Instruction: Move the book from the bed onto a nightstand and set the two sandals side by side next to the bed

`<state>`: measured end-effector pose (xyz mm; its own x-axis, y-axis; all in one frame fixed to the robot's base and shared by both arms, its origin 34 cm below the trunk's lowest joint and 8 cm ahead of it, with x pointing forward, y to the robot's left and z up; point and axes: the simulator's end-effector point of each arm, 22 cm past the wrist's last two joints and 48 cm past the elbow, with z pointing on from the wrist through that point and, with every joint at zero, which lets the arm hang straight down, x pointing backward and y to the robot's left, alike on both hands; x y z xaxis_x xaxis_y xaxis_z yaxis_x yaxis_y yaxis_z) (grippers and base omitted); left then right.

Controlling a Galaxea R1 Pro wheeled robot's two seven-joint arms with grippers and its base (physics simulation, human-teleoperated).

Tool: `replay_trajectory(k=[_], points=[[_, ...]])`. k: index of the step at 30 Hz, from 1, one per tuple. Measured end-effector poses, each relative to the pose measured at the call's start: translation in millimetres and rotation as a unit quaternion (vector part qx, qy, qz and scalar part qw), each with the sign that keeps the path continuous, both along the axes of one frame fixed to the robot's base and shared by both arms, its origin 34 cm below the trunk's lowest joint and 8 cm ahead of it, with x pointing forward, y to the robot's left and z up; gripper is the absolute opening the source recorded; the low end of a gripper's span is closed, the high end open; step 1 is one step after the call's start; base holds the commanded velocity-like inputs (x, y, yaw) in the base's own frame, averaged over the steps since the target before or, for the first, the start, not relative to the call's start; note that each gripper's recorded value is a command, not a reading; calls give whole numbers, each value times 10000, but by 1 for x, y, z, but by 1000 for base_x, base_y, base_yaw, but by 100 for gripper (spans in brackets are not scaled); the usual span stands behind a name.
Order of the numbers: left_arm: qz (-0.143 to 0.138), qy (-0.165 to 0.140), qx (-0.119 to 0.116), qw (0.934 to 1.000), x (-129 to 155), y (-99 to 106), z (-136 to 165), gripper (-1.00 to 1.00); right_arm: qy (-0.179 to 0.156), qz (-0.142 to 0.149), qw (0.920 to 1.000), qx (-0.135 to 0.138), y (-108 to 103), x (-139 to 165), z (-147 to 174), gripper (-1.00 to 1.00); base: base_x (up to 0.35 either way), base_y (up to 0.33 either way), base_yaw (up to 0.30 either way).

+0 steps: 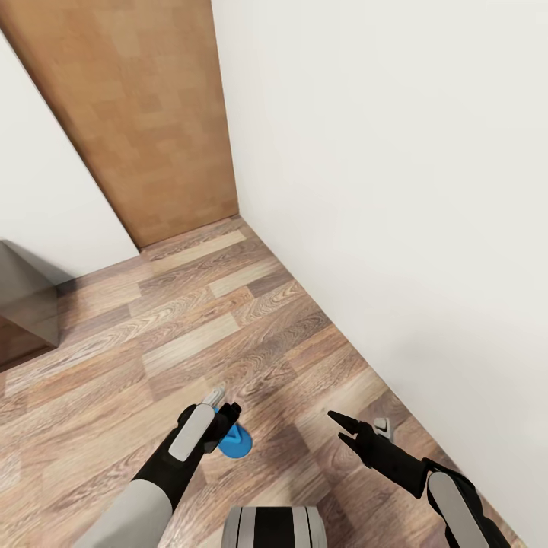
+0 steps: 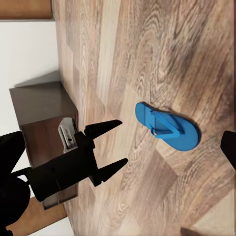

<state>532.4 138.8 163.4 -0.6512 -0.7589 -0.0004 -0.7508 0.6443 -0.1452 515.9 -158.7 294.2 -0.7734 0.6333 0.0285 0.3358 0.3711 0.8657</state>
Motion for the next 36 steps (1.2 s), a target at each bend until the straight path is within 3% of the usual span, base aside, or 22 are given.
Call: replay_trajectory(k=[19, 36], points=[[0, 120, -3, 9999, -8, 0, -11, 100, 122, -2, 9999, 4, 0, -5, -11, 100, 0, 0, 0], [-2, 422, -12, 9991, -30, -1, -39, 100, 430, -1, 9991, 2, 0, -19, -39, 100, 0, 0, 0]])
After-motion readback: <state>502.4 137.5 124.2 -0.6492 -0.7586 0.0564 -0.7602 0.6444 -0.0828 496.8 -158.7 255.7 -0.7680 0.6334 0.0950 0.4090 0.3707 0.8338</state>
